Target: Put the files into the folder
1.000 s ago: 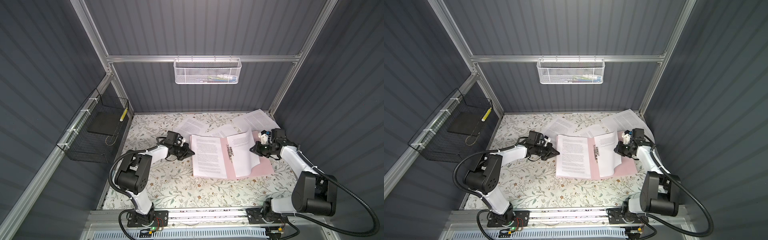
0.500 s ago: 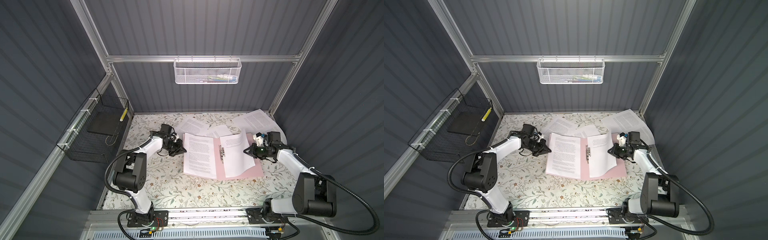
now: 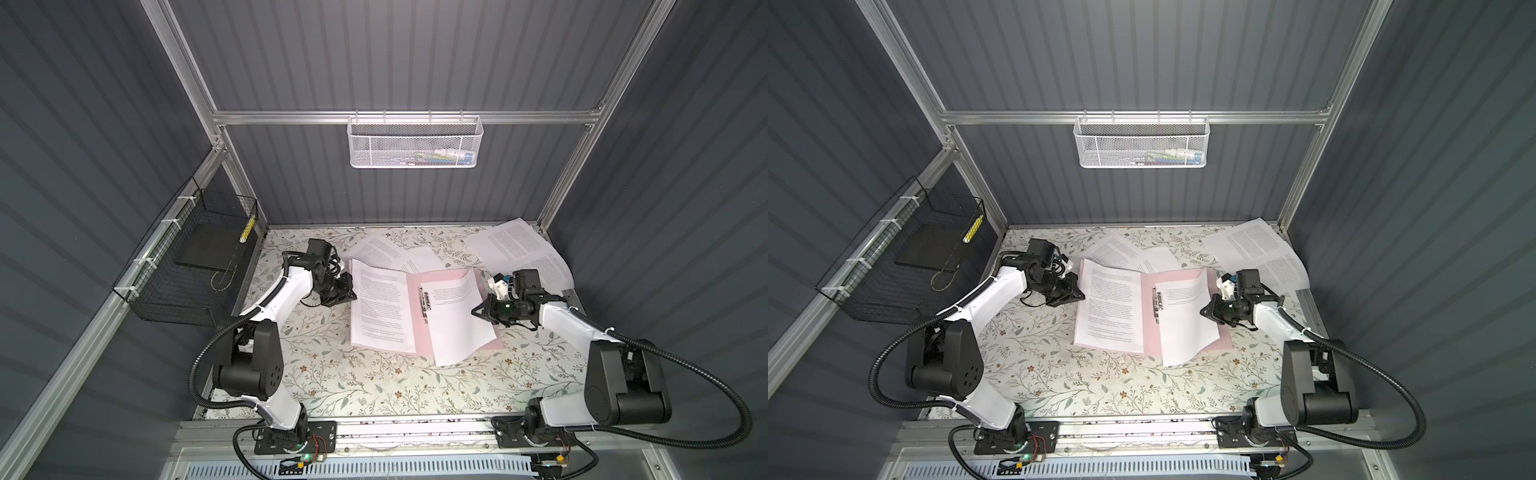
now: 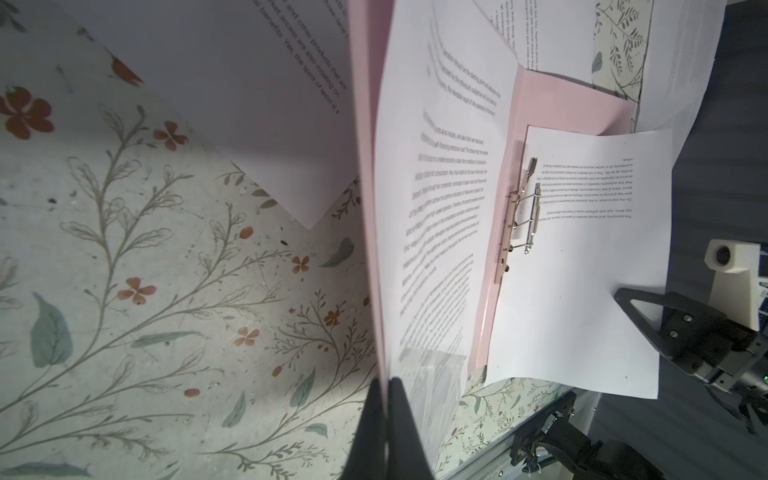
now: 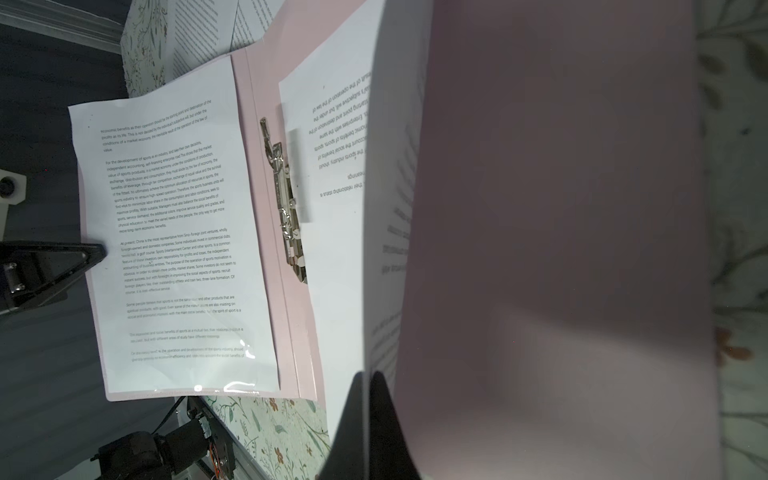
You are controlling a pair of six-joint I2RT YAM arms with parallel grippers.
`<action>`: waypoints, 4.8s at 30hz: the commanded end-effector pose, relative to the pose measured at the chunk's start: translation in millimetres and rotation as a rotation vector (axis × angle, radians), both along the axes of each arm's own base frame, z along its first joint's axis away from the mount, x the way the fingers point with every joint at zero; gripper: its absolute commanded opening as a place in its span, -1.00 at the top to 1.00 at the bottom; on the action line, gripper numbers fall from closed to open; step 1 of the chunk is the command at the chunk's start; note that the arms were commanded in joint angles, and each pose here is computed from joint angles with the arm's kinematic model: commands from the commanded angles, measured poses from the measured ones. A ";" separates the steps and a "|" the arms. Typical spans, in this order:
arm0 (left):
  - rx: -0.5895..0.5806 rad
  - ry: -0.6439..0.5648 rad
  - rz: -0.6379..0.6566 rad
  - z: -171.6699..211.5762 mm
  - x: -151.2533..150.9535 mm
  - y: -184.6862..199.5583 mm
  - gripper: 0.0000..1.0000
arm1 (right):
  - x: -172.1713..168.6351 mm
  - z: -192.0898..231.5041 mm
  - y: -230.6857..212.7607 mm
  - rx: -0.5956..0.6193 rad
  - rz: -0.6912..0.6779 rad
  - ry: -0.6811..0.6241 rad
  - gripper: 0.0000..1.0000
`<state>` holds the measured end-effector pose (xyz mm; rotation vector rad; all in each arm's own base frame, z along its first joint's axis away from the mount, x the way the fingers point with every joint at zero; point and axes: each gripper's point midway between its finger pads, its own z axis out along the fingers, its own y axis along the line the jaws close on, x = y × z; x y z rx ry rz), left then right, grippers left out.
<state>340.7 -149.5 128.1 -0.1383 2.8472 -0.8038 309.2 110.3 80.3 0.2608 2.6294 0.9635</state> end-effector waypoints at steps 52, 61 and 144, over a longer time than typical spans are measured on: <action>-0.002 0.024 -0.037 -3.8 -8.1 -1.7 1.00 | 27.0 -12.4 5.6 -0.030 0.059 -0.016 1.00; -0.010 0.029 -0.038 -4.7 -8.4 -3.0 1.00 | 27.5 -13.7 9.5 -0.026 0.072 -0.018 0.77; -0.091 -0.298 -0.164 132.1 12.9 -85.8 -0.87 | 125.0 -48.0 -178.1 -0.113 -0.579 0.226 -0.98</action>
